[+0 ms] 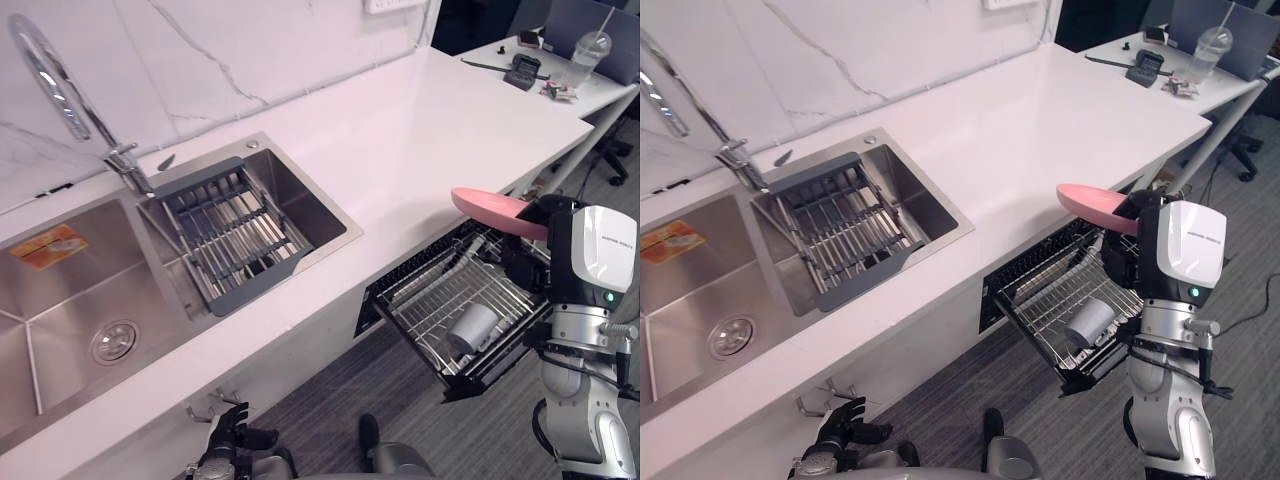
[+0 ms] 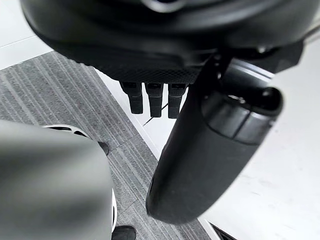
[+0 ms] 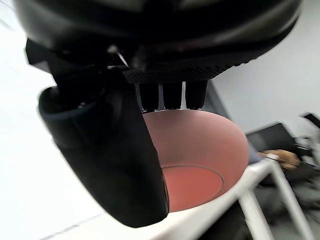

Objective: Walk over to the sink, pick up the cup, carry it to the dishwasher, place the cup inside the dishwasher, then close the dishwasher door

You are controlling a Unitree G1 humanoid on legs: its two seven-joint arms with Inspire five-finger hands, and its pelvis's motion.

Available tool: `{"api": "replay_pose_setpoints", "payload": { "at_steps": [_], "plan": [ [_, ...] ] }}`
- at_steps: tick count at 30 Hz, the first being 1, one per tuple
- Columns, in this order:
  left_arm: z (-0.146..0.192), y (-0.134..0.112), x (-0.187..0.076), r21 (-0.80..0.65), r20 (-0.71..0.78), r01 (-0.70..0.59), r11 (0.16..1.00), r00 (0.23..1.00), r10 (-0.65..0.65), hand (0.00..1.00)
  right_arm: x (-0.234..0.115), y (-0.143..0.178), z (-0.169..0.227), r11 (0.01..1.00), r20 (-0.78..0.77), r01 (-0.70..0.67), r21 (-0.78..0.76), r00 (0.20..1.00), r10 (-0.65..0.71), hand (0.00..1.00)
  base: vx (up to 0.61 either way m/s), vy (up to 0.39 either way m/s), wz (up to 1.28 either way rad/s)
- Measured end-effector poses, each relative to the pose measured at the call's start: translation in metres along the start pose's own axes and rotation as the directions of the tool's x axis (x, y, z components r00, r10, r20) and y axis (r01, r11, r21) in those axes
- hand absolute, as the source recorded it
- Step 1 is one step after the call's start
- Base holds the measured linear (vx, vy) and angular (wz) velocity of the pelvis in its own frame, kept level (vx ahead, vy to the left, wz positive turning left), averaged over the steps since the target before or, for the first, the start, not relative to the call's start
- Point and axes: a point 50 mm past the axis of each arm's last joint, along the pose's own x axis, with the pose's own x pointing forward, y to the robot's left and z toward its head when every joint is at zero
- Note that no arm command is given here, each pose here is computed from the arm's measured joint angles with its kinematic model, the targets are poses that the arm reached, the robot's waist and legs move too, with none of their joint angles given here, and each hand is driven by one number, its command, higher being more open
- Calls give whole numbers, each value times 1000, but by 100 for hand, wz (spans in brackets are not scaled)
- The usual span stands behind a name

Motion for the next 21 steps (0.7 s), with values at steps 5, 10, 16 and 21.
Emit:
{"api": "replay_pose_setpoints", "payload": {
  "at_steps": [5,10,16,21],
  "plan": [
    [-3,1,1,8,-34,2,1000,999,-2,90,-15,11,-14,998,-89,-64,-10,994,63,30,43,27,12],
    [-5,1,1,18,-42,6,1000,999,-5,90,-25,11,-22,996,-123,-90,-26,989,86,30,-16,8,0],
    [-11,-4,-1,52,-57,45,998,997,-42,90,-38,10,-51,990,-247,-126,-70,963,105,30,-23,13,-2],
    [-10,-11,-3,54,-28,64,997,998,-62,90,-42,7,-63,990,-311,-122,-73,946,94,30,-6,1,-2]
  ]
}}
